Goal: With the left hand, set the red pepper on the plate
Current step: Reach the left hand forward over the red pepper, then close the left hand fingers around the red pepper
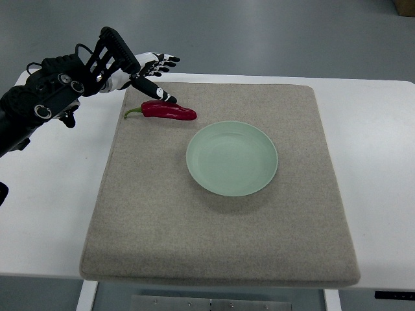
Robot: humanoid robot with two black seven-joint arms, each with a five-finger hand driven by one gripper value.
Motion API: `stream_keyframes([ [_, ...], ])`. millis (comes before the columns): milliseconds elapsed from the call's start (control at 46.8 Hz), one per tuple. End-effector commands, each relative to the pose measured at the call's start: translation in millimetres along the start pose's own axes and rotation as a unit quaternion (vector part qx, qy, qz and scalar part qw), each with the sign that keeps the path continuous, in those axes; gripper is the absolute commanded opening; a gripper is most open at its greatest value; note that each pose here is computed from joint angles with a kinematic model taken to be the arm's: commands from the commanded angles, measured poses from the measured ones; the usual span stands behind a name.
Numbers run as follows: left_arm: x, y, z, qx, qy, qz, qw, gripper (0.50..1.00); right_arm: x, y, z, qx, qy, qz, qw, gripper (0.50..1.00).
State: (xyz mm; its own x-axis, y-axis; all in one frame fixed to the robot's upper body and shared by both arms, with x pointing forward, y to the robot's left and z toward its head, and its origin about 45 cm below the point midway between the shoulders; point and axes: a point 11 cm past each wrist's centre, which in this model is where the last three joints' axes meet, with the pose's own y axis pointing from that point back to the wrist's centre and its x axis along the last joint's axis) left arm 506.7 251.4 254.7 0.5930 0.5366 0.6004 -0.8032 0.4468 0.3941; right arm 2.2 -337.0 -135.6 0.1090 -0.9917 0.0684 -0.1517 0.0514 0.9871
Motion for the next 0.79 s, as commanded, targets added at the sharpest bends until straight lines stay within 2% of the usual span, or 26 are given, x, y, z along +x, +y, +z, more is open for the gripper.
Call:
stream_keyframes([
  [0,-4.9,-1.3,0.6,0.010,-0.053,-0.014,0.998,0.984,0.1,0.0,0.0,0.000,0.000,0.000,1.000,0.928],
  [320,-13.9,-3.0,1.8,0.032,-0.205,-0.046,0.977,0.971,0.1,0.0,0.0,0.000,0.000,0.000,1.000,0.928],
  [513,-11.5,-3.8,3.9,0.023,-0.248,-0.024,0.968,0.958,0.1,0.0,0.0,0.000,0.000,0.000,1.000,0.928],
  [577,-13.3,-3.8,1.7,0.025,-0.256,-0.026,0.966,0.934,0.1,0.0,0.0,0.000,0.000,0.000,1.000,0.928],
  [769,-22.1,-4.6,-3.1,0.029,-0.269,-0.041,0.962,0.919,0.1,0.0,0.0,0.000,0.000,0.000,1.000,0.928],
])
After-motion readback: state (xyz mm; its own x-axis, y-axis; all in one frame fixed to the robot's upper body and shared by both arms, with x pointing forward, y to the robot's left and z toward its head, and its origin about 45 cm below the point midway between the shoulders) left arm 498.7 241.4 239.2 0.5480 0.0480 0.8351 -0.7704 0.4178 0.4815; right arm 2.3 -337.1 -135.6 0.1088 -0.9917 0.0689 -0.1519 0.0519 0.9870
